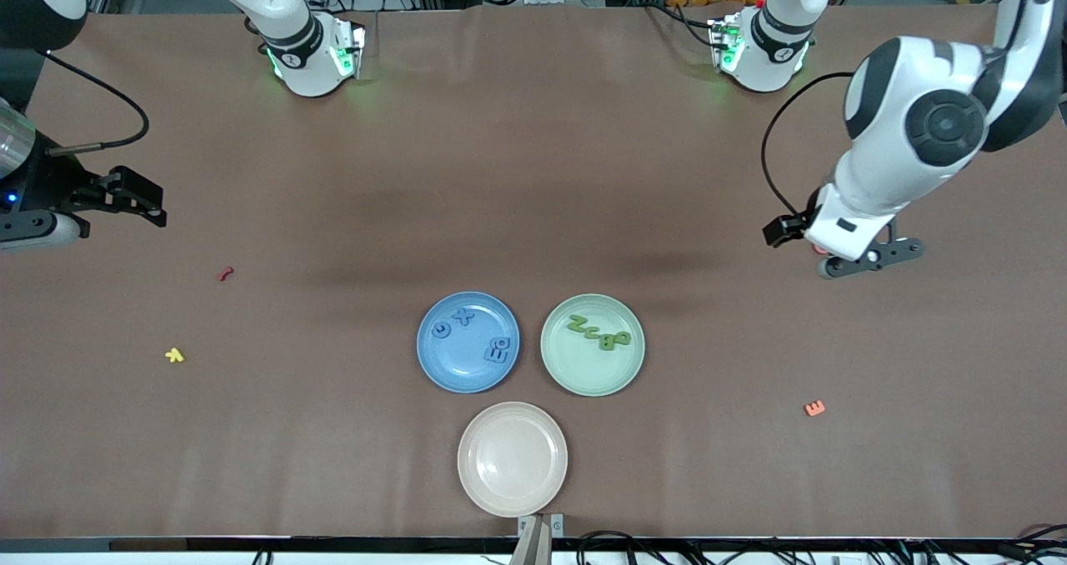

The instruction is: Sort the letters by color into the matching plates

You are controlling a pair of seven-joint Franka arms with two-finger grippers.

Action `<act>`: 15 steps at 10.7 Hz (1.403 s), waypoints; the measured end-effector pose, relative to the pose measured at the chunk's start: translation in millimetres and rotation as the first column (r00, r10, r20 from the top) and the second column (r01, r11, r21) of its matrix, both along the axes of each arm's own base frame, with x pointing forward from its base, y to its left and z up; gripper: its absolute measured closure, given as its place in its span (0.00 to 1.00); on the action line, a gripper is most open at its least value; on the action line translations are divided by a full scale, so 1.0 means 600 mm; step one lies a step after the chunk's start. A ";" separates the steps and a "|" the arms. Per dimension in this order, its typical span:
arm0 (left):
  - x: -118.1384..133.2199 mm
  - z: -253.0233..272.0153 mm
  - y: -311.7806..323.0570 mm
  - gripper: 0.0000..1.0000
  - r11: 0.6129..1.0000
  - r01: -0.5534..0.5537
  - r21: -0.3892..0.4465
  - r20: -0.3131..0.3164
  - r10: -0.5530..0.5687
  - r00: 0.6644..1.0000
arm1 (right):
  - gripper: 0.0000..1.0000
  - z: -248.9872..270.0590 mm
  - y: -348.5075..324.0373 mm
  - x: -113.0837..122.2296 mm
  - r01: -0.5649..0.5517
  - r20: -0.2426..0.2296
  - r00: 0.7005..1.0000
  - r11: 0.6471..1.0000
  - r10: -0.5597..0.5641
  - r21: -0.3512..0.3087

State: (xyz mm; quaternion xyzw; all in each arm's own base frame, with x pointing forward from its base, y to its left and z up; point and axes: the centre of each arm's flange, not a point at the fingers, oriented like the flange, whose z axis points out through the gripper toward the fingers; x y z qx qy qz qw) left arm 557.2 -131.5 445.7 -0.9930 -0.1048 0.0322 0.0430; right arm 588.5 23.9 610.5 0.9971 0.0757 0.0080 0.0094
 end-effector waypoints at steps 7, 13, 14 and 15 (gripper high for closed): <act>0.031 0.279 -0.020 0.00 0.993 0.019 -0.118 0.184 0.003 0.983 | 0.00 -0.003 0.001 0.001 -0.001 -0.002 1.000 1.000 0.001 0.000; 0.011 0.323 0.018 0.00 0.974 0.214 -0.069 0.141 -0.203 0.969 | 0.00 -0.004 0.001 0.002 -0.001 -0.003 1.000 1.000 0.001 0.000; -0.003 0.330 0.027 0.00 0.975 0.210 -0.065 0.119 -0.202 0.972 | 0.00 -0.004 0.001 0.002 -0.001 -0.003 1.000 1.000 0.001 0.000; -0.017 0.332 0.034 0.00 0.977 0.204 -0.061 0.107 -0.197 0.975 | 0.00 -0.005 0.001 0.002 -0.001 -0.003 1.000 1.000 0.001 0.000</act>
